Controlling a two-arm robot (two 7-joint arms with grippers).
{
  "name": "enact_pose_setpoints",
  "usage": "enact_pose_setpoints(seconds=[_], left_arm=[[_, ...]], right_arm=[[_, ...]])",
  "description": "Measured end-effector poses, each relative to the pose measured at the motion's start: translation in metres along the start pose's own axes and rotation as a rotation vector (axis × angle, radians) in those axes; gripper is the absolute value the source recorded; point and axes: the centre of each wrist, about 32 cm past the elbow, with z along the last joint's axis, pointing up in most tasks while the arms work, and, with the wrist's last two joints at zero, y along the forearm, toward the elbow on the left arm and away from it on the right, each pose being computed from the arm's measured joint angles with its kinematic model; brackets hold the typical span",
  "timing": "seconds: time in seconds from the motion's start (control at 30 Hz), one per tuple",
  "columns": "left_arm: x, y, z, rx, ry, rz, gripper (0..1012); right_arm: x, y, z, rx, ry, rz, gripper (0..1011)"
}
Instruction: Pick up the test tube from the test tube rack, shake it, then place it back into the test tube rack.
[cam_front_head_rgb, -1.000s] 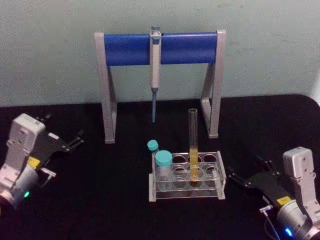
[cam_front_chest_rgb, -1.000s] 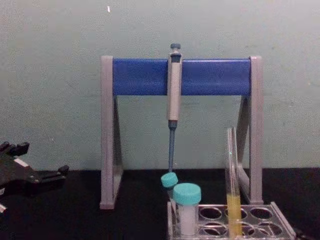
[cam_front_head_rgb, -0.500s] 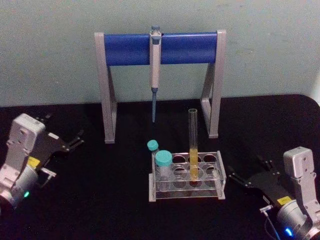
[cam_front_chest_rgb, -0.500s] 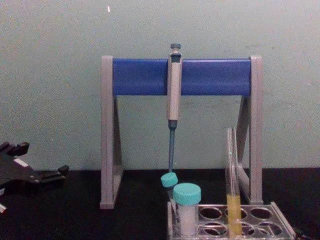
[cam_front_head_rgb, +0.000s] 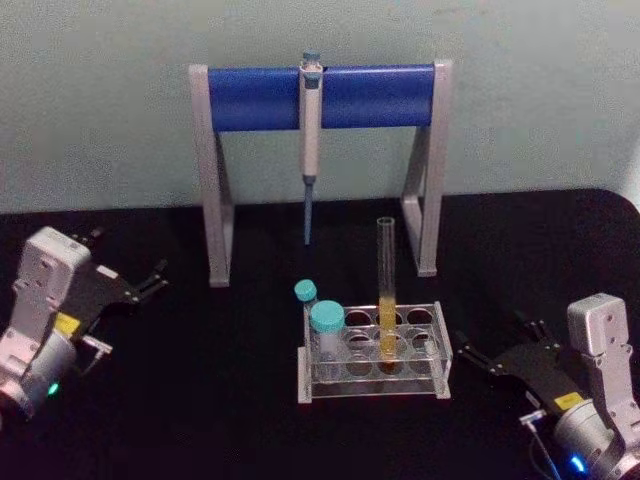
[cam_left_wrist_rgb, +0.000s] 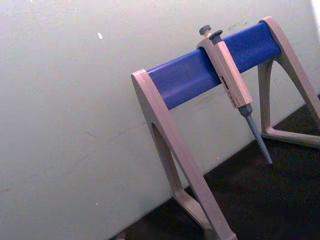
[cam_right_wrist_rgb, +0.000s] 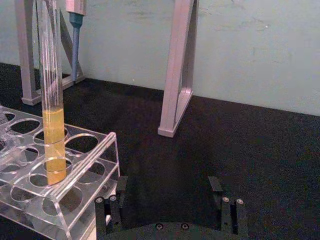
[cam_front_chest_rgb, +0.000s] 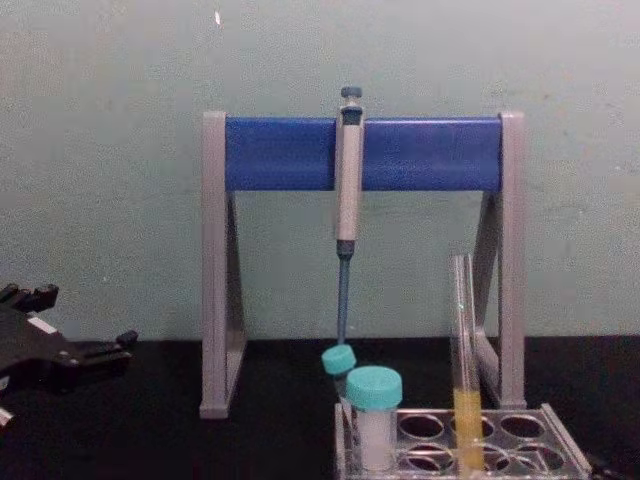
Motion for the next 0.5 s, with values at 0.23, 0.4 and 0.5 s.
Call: enact_pose_setpoints(seconds=[0.23, 0.4, 0.5], left_arm=[[0.0000, 0.0000, 0.0000, 0.000, 0.000, 0.000, 1009], [0.0000, 0.0000, 0.0000, 0.000, 0.000, 0.000, 1010], [0.0000, 0.0000, 0.0000, 0.000, 0.000, 0.000, 1010]], right_arm=[[0.0000, 0.0000, 0.0000, 0.000, 0.000, 0.000, 1000], [0.0000, 0.0000, 0.0000, 0.000, 0.000, 0.000, 1000], [0.0000, 0.0000, 0.0000, 0.000, 0.000, 0.000, 1000]])
